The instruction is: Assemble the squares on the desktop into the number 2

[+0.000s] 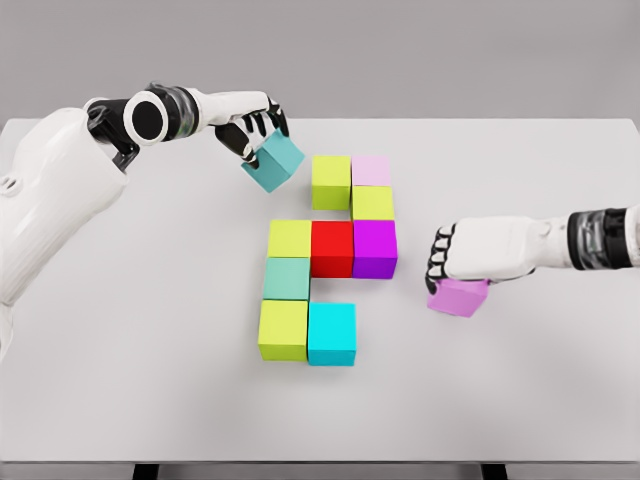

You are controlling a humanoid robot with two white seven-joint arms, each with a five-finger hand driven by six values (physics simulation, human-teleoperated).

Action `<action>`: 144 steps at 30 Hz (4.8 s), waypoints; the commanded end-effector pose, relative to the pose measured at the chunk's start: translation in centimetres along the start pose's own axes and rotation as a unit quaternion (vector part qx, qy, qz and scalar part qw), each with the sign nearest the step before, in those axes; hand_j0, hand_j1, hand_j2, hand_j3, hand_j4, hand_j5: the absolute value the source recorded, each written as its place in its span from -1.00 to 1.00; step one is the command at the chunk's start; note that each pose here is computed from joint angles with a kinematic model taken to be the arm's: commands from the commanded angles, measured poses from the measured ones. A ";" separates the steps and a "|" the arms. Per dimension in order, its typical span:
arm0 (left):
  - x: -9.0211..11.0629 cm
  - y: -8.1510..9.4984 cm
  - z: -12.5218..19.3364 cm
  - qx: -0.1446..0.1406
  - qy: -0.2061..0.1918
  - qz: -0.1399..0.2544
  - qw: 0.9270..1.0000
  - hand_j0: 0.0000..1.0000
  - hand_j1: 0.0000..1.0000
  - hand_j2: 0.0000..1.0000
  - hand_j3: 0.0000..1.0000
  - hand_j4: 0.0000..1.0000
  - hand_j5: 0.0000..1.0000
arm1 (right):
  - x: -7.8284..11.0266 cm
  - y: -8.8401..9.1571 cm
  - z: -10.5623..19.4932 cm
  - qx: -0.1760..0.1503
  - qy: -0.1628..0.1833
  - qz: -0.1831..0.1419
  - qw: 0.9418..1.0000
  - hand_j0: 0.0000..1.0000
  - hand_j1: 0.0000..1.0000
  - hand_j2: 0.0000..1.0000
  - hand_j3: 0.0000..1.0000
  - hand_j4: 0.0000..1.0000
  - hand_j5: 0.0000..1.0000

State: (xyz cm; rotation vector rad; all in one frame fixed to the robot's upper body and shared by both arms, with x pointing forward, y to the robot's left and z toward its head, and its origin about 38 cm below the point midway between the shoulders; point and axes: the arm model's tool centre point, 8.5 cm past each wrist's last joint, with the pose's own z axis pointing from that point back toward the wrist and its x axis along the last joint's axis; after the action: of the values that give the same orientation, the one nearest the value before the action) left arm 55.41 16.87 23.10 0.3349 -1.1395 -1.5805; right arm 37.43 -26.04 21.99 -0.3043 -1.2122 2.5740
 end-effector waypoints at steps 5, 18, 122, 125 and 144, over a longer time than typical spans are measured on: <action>-0.2 -0.1 0.0 -0.001 0.002 0.003 1.000 0.65 0.65 0.65 0.65 0.65 0.65 | 0.8 -0.5 -0.9 -0.011 -0.026 -0.010 1.000 0.11 0.11 0.11 0.11 0.11 0.11; -0.5 -0.2 -0.1 -0.002 0.005 0.006 1.000 0.81 0.81 0.81 0.81 0.81 0.81 | 1.8 -1.6 -2.3 -0.026 -0.067 -0.023 0.997 0.11 0.11 0.11 0.11 0.11 0.11; -1.0 -3.4 -3.0 -0.010 -0.022 0.076 0.997 1.00 1.00 1.00 1.00 1.00 1.00 | 2.3 5.1 0.7 0.069 -0.049 -0.070 0.994 1.00 1.00 1.00 1.00 1.00 1.00; -0.9 -3.4 -3.0 -0.011 -0.024 0.076 0.997 1.00 1.00 1.00 1.00 1.00 1.00 | 3.1 5.3 -0.5 0.071 -0.068 -0.072 0.993 1.00 1.00 1.00 1.00 1.00 1.00; -3.0 -2.5 -0.5 -0.001 -0.058 0.085 0.995 1.00 1.00 1.00 1.00 1.00 1.00 | 3.4 4.1 -1.9 0.055 -0.082 -0.061 0.993 1.00 1.00 1.00 1.00 1.00 1.00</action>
State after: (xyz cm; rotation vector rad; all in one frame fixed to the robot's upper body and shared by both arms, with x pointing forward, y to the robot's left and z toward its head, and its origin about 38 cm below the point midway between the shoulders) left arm 55.47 17.46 19.36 0.1541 -1.2005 -1.4746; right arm 34.19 -26.08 17.39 0.0025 -1.0944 2.5920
